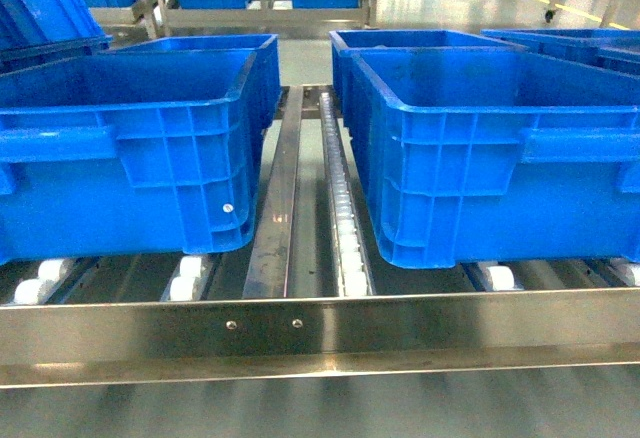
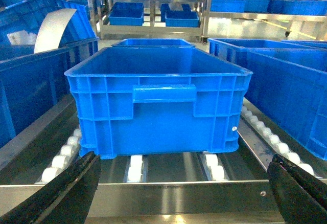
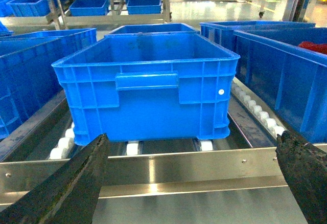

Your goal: Sort blue parts and orange caps into right shelf containers

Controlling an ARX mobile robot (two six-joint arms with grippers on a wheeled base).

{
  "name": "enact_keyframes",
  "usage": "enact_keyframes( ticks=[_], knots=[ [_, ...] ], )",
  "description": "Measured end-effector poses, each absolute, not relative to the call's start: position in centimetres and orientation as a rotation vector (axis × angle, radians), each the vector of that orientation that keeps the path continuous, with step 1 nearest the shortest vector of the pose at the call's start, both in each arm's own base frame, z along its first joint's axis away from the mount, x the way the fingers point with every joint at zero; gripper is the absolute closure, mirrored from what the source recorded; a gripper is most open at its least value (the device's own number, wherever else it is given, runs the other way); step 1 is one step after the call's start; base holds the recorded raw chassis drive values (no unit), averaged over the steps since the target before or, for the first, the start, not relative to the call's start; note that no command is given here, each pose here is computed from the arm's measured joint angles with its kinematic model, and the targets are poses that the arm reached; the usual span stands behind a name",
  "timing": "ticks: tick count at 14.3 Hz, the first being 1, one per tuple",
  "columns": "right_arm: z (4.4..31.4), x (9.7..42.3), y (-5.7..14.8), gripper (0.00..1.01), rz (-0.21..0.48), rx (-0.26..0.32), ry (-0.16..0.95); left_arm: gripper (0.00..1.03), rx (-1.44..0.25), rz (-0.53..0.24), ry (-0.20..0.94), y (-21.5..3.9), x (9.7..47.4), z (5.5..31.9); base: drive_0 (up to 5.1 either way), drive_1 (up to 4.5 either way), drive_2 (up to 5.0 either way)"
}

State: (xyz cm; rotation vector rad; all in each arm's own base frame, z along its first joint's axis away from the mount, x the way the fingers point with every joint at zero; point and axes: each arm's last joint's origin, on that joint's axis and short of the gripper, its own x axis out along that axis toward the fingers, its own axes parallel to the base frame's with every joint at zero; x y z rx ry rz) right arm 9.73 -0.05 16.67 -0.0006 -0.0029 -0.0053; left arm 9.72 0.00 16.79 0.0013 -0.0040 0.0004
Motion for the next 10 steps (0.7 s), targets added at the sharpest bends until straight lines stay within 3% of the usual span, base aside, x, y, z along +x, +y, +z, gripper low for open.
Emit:
enact_keyframes(
  ticks=[10],
  knots=[
    [16.67, 9.73, -0.05, 0.03, -0.005, -0.001, -0.003, 0.05, 0.001, 0.000, -0.004, 0.00, 9.72, 16.79, 0.0, 0.00, 0.0]
  ],
)
